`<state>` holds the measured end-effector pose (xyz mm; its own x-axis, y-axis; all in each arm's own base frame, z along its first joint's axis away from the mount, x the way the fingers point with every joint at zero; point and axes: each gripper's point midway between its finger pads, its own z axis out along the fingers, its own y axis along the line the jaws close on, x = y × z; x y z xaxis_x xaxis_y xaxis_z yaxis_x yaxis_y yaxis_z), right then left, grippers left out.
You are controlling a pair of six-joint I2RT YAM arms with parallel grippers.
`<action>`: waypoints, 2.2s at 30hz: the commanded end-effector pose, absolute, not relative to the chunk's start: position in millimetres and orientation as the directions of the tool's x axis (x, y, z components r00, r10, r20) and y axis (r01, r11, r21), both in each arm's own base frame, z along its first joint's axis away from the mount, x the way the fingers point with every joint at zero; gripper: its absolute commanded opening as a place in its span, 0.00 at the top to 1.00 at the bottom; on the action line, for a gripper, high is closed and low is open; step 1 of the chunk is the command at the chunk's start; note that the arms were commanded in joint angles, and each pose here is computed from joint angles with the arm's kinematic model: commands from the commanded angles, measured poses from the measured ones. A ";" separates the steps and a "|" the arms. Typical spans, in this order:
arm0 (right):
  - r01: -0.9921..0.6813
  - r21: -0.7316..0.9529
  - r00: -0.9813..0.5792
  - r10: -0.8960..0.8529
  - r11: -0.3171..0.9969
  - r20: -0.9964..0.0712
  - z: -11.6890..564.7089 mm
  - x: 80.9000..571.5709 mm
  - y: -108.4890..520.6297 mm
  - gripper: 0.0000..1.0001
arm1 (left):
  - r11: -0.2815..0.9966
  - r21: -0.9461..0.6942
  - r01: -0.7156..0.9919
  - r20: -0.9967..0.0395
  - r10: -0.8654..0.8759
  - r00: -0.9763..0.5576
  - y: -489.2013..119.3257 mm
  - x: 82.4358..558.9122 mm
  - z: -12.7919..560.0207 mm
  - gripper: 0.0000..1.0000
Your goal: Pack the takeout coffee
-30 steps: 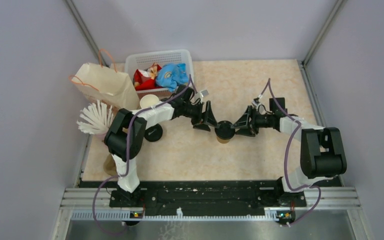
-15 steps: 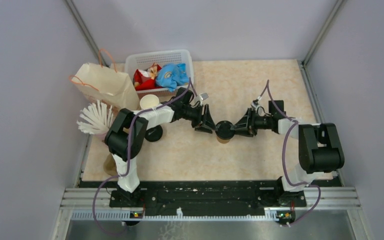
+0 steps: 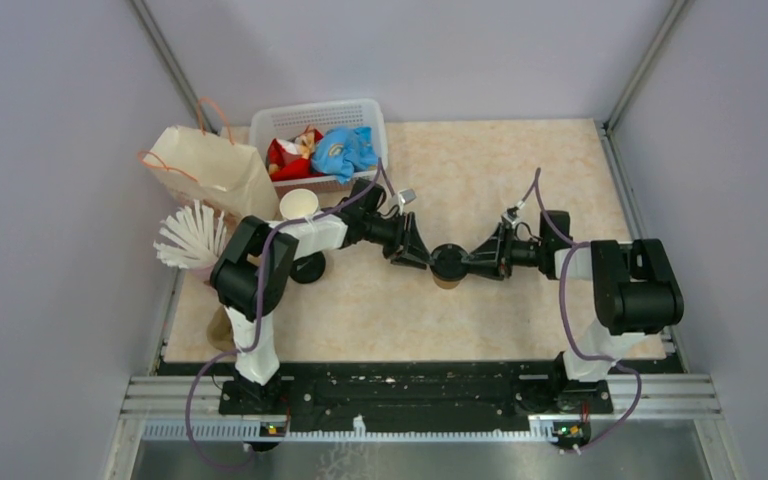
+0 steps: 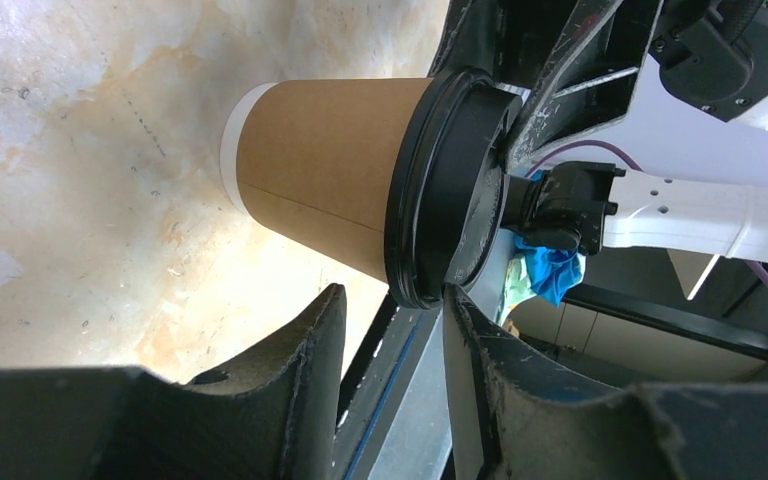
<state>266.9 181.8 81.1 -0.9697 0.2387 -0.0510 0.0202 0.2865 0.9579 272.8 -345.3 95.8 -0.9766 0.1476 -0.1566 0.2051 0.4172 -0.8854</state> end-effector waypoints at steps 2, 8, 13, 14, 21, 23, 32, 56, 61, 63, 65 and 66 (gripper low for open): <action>0.131 0.900 -0.959 0.283 0.415 0.009 30.7 252.2 171.5 0.54 | 0.637 -0.759 0.132 -0.059 0.135 -0.989 -306.9 244.8 12.1 0.55; 0.026 0.904 -0.965 0.247 0.428 -0.089 88.0 268.0 171.7 0.38 | 0.506 -0.827 0.244 -0.188 0.160 -0.969 -330.7 264.7 80.5 0.38; -0.010 0.903 -0.968 0.224 0.430 -0.117 103.0 269.9 174.1 0.31 | 0.424 -0.866 0.264 -0.228 0.135 -0.964 -346.2 278.8 120.3 0.29; -0.010 0.902 -0.969 0.219 0.431 -0.115 102.0 269.4 175.9 0.31 | 0.415 -0.872 0.259 -0.224 0.131 -0.966 -348.1 279.2 121.2 0.29; 0.011 0.851 -0.967 0.222 0.525 -0.124 91.4 272.0 180.6 0.34 | 0.416 -0.889 0.191 -0.142 0.146 -0.979 -353.7 272.6 93.5 0.34; 0.034 0.798 -0.966 0.225 0.602 -0.129 89.3 269.4 170.5 0.32 | 0.401 -0.899 0.177 -0.124 0.154 -0.980 -355.9 269.3 88.7 0.32; 0.032 0.656 -0.917 0.283 0.754 -0.281 141.7 265.8 137.9 0.26 | 0.365 -0.914 0.177 -0.122 0.169 -0.978 -374.4 262.5 93.3 0.31; -0.022 0.606 -0.774 0.370 0.795 -0.514 288.7 160.5 107.2 0.23 | 0.274 -0.934 0.229 -0.154 0.270 -0.950 -493.5 238.7 82.3 0.30; -0.019 0.606 -0.766 0.378 0.795 -0.520 293.3 145.6 105.0 0.23 | 0.253 -0.939 0.231 -0.157 0.281 -0.947 -517.2 235.6 81.0 0.30; -0.017 0.609 -0.763 0.383 0.793 -0.521 295.8 140.6 104.4 0.23 | 0.247 -0.941 0.231 -0.157 0.286 -0.945 -525.3 234.2 80.6 0.29; -0.016 0.610 -0.759 0.387 0.792 -0.523 298.3 135.7 103.7 0.23 | 0.239 -0.943 0.230 -0.157 0.287 -0.945 -531.7 233.6 80.8 0.29; -0.017 0.610 -0.757 0.388 0.792 -0.526 300.2 133.5 103.5 0.23 | 0.237 -0.944 0.231 -0.159 0.288 -0.944 -533.7 234.1 81.2 0.29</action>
